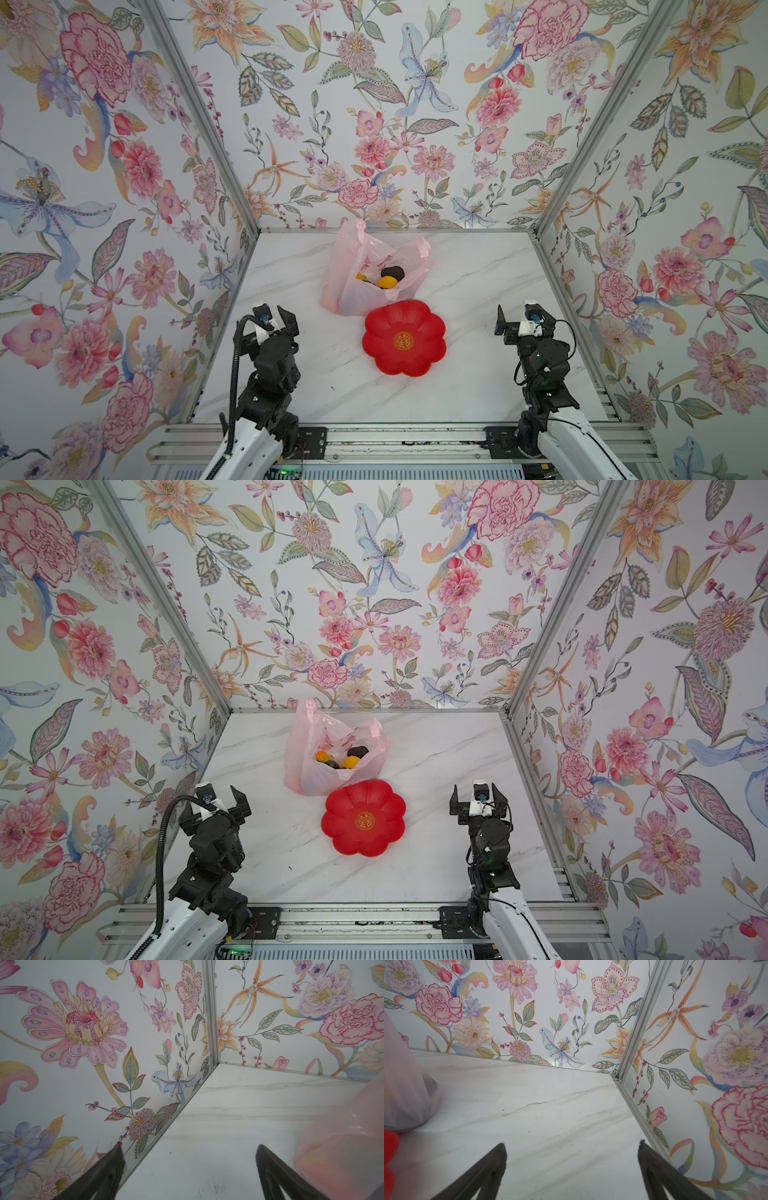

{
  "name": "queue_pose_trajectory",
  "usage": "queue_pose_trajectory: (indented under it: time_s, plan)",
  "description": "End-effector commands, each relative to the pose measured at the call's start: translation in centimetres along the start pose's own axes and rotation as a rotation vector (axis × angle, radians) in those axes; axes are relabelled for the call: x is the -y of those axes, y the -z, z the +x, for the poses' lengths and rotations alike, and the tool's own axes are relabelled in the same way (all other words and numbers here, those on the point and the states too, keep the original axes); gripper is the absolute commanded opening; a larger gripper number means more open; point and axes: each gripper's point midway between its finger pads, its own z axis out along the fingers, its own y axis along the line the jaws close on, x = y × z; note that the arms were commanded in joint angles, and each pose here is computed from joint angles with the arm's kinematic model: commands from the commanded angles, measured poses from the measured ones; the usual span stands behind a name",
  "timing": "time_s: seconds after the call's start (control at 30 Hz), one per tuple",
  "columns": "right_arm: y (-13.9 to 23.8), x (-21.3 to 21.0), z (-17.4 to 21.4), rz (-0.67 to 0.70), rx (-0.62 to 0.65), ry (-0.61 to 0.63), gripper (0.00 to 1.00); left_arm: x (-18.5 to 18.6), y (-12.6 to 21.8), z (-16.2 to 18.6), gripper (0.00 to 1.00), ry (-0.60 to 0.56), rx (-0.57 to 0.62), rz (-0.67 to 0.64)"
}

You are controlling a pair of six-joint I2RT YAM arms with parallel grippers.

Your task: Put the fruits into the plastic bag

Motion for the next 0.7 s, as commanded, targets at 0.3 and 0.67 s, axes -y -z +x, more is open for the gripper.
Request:
queue_pose_trajectory:
  time_s: [0.3,0.67]
  plan:
    - [-2.4,-0.8,1.3,-0.066,0.019,-0.067,0.99,1.1,-2.2,1.0,0.99,0.01,-0.025,0.028]
    - [-4.2,-1.5,2.7,-0.104,0.001,-0.072,0.99,2.8,-4.2,1.4,0.99,-0.016,-0.033,0.095]
